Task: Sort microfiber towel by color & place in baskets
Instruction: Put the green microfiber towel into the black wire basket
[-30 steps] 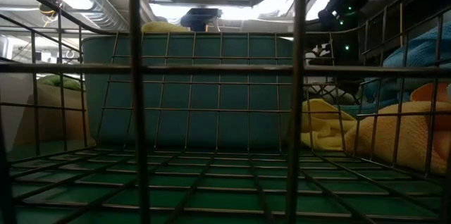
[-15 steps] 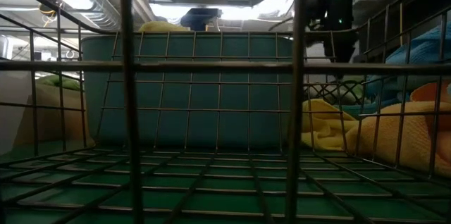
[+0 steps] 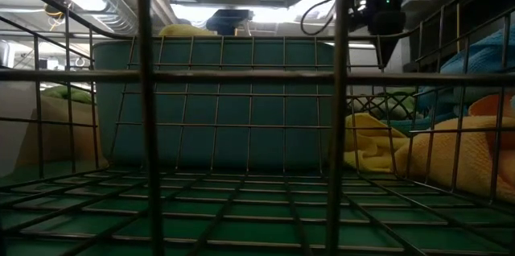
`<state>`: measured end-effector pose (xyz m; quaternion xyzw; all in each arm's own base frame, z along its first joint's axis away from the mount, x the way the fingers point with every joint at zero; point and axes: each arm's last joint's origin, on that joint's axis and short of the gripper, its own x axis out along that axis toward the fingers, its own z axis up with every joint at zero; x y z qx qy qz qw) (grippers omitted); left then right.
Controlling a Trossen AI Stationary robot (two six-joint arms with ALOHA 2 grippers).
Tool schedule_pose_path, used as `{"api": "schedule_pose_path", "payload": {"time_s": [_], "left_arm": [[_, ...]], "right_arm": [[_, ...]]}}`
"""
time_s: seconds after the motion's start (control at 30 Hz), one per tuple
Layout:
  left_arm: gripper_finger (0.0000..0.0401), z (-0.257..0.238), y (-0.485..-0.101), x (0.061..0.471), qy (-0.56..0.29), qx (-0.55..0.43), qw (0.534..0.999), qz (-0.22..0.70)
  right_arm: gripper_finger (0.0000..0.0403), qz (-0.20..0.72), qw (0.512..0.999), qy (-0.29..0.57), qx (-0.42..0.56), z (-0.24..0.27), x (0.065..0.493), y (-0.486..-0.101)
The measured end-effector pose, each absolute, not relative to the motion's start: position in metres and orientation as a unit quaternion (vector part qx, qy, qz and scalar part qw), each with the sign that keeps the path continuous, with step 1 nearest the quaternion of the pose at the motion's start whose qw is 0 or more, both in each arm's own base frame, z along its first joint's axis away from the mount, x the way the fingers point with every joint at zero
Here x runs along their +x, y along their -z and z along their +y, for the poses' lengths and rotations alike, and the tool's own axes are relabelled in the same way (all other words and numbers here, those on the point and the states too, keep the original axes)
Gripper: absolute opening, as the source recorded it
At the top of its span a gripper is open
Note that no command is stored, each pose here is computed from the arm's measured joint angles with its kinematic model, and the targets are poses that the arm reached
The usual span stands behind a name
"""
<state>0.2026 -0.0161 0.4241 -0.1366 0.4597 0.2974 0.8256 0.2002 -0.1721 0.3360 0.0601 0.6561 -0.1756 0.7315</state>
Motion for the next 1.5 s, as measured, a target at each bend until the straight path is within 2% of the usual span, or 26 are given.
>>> {"api": "schedule_pose_path", "payload": {"time_s": [0.13, 0.23, 0.43, 0.83, 0.97, 1.27, 1.5], "left_arm": [[0.0117, 0.004, -0.422, 0.196, -0.331, -0.146, 0.812, 0.458], [0.0117, 0.020, -0.411, 0.193, -0.363, -0.161, 0.789, 0.469], [0.0117, 0.048, -0.373, 0.183, -0.405, -0.197, 0.723, 0.524], [0.0117, 0.082, -0.294, 0.162, -0.460, -0.229, 0.590, 0.622], [0.0117, 0.086, -0.277, 0.158, -0.467, -0.234, 0.568, 0.636], [0.0117, 0.094, -0.251, 0.156, -0.479, -0.241, 0.567, 0.625], [0.0117, 0.096, -0.224, 0.145, -0.494, -0.238, 0.536, 0.642]], "right_arm": [[0.0218, 0.644, 0.737, 0.187, 0.085, -0.170, 0.199, -0.346], [0.0218, 0.626, 0.754, 0.163, 0.116, -0.167, 0.200, -0.352], [0.0218, 0.606, 0.771, 0.118, 0.156, -0.162, 0.200, -0.357], [0.0218, 0.601, 0.775, 0.112, 0.160, -0.162, 0.201, -0.358], [0.0218, 0.601, 0.775, 0.112, 0.159, -0.162, 0.201, -0.358], [0.0218, 0.599, 0.777, 0.113, 0.157, -0.163, 0.201, -0.358], [0.0218, 0.599, 0.777, 0.113, 0.157, -0.163, 0.202, -0.358]]}}
